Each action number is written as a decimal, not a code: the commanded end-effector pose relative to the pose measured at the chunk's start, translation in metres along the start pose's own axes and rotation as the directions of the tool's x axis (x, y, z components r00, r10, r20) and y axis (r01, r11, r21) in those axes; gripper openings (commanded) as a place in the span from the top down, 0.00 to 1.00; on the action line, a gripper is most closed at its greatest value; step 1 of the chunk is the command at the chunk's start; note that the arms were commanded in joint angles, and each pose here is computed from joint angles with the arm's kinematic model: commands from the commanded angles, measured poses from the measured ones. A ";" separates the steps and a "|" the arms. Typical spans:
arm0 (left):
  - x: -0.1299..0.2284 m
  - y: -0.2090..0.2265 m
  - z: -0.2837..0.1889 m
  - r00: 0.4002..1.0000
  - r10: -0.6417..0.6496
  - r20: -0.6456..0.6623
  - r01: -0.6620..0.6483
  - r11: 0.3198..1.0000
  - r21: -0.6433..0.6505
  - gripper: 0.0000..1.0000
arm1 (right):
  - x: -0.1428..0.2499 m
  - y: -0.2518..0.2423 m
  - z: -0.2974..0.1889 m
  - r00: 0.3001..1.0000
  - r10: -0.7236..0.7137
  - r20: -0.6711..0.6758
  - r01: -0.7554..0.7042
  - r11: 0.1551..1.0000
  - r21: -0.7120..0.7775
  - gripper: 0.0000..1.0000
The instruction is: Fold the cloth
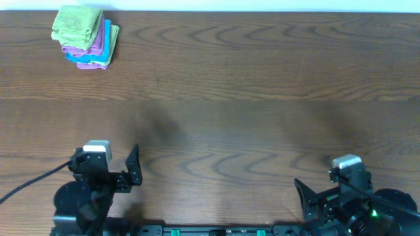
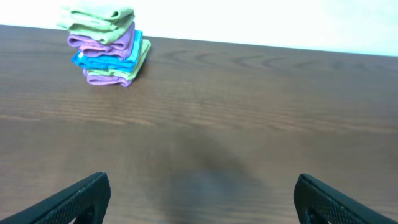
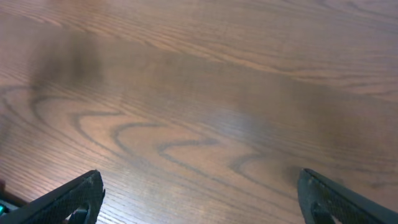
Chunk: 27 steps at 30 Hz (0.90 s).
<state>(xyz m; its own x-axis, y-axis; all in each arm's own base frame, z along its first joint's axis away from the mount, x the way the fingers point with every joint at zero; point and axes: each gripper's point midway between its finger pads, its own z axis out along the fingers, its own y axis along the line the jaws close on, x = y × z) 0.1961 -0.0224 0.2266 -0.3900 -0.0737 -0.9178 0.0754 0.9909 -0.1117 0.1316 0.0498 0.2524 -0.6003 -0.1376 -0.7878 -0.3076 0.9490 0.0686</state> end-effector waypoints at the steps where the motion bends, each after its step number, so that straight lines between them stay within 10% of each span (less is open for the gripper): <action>1: 0.025 0.002 0.016 0.999 0.043 0.010 -0.043 0.999 0.015 0.05 | 0.000 0.002 0.000 1.000 0.006 0.001 -0.006 1.000 -0.009 0.01; 27: 0.097 0.040 0.063 1.000 0.007 0.010 -0.006 0.994 -0.112 0.05 | 0.000 0.002 0.000 1.000 0.006 0.001 -0.006 1.000 -0.009 0.01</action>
<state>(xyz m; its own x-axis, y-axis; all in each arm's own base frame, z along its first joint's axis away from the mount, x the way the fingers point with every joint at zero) 0.2191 -0.0021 0.1169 -0.3729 -0.0793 -0.9245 -0.0032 0.9964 -0.0841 0.1317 0.0497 0.2518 -0.6015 -0.1379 -0.7869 -0.3072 0.9492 0.0685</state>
